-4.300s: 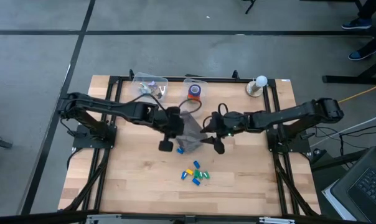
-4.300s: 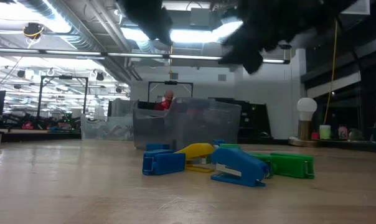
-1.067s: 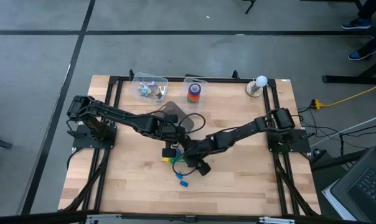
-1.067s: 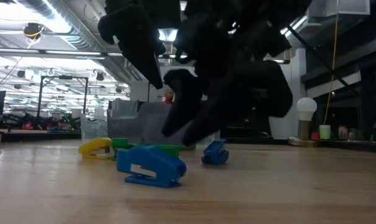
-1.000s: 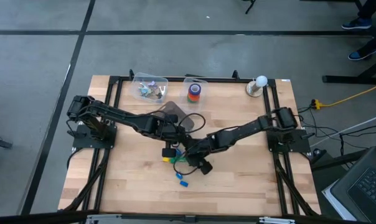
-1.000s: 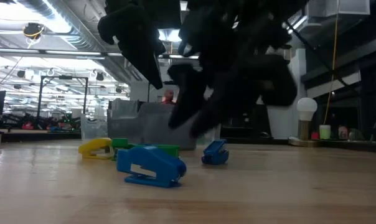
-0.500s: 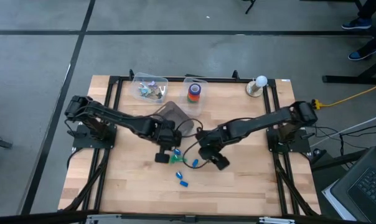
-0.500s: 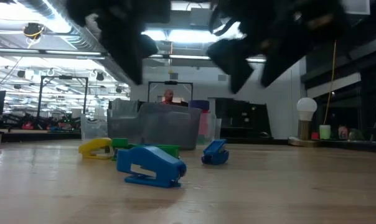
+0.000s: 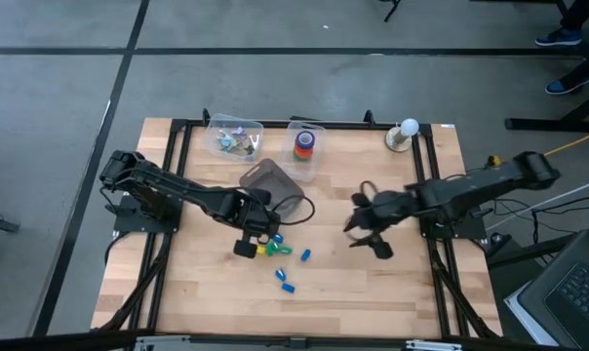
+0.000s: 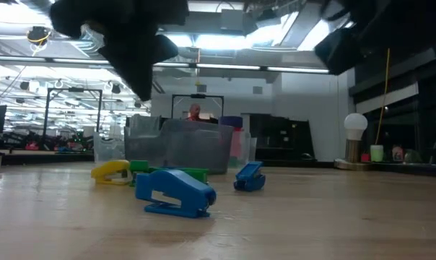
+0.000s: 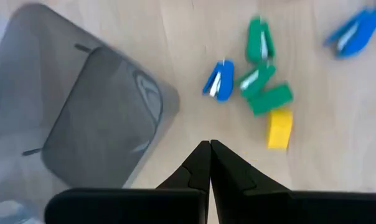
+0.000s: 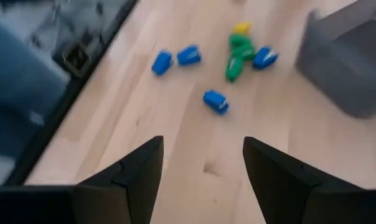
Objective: Pick and place Stapler, Stapler remover, tape
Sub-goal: Move the black bin to the center of the table
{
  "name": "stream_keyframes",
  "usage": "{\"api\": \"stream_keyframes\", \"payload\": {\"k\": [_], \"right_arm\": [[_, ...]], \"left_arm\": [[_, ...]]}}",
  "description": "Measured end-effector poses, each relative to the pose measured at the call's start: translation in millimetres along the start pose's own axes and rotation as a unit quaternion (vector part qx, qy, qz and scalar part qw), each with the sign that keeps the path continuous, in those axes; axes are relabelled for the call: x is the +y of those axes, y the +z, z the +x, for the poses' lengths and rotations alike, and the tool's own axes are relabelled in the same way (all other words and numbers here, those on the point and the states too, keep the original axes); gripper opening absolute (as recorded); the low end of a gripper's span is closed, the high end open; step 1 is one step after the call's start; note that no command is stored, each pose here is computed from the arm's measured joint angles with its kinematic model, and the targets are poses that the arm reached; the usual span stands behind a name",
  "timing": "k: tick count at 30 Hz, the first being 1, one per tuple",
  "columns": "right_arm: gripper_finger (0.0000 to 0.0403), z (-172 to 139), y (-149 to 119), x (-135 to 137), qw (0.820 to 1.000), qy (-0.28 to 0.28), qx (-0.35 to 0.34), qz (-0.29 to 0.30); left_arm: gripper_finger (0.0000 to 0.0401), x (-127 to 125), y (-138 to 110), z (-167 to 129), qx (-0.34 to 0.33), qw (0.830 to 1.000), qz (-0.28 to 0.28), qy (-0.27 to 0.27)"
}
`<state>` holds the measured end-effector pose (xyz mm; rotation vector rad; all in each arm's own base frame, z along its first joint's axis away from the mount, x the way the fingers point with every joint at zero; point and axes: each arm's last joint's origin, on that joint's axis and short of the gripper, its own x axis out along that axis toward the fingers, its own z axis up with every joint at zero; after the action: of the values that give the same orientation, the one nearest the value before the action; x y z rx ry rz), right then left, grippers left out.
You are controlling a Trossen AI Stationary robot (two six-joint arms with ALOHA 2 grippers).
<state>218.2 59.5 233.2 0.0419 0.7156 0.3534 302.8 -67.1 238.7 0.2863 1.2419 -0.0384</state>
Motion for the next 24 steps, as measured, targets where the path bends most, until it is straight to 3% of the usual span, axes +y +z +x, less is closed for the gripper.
{"api": "stream_keyframes", "payload": {"k": [4, 11, 19, 24], "right_arm": [[0.0225, -21.5, -18.0, 6.3, 0.997, -0.033, -0.059, 0.029], [0.0225, -39.9, -42.9, 9.0, 0.985, -0.078, -0.153, 0.032], [0.0225, -48.7, -71.6, 5.9, 0.974, -0.070, -0.215, 0.025], [0.0225, -51.9, -88.7, 3.8, 0.950, -0.054, -0.305, 0.024]], "left_arm": [[0.0021, 2.1, -6.3, 0.3, 0.032, 0.999, 0.038, 0.007], [0.0077, 14.5, -11.9, 2.3, 0.062, 0.997, 0.041, 0.010], [0.0121, 29.3, -14.3, 4.9, 0.072, 0.997, 0.018, 0.015], [0.0125, 36.2, -15.3, 6.2, 0.074, 0.997, 0.007, 0.013]]}}
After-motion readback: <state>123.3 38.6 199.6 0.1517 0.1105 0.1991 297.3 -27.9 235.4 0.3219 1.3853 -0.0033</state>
